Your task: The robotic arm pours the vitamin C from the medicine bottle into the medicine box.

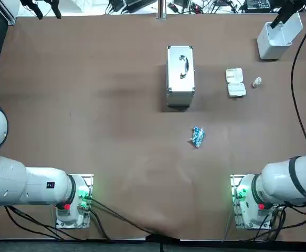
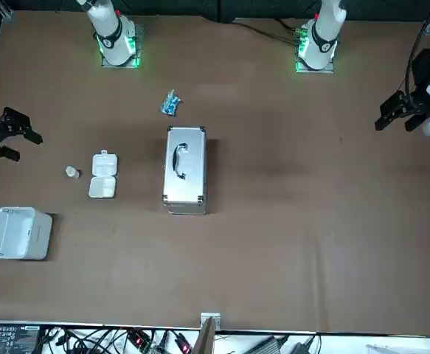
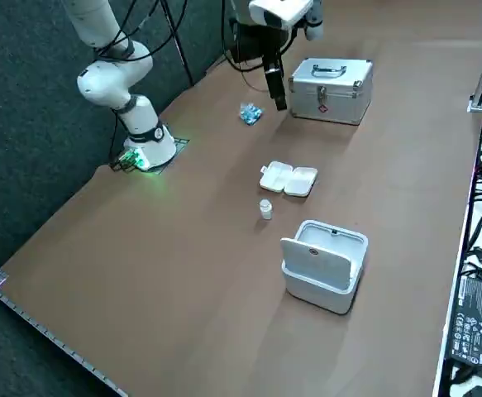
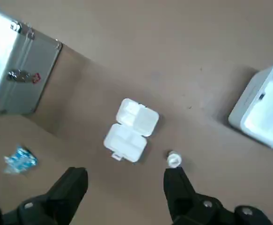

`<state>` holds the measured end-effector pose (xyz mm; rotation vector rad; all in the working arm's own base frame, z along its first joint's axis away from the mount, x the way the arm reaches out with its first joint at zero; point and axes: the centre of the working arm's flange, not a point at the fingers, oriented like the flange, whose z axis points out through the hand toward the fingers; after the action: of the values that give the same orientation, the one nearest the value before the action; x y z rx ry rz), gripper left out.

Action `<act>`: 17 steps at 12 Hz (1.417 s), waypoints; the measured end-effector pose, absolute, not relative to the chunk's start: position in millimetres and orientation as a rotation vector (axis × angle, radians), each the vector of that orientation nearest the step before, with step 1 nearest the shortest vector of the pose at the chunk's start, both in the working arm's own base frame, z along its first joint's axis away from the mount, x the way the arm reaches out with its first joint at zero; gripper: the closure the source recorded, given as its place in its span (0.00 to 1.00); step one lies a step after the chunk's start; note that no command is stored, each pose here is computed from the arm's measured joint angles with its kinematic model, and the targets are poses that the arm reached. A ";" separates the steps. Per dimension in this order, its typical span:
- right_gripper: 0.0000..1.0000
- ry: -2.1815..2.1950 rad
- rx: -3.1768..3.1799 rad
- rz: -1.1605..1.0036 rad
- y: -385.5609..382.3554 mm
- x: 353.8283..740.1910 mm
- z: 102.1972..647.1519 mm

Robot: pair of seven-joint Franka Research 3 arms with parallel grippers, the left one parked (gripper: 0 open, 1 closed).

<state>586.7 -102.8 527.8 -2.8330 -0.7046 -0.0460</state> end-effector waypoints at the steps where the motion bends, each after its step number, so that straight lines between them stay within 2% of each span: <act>1: 0.00 -0.760 -2.817 -0.071 -110.8 586.1 522.3; 9: 0.00 -1.111 -2.594 -0.331 -170.7 567.1 457.0; 15: 0.00 -1.252 -2.406 -0.538 -186.4 557.8 419.2; 17: 0.00 -1.285 -2.317 -0.624 -200.9 549.0 390.7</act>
<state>549.0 -200.9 390.7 -2.3169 -1.2846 -0.6241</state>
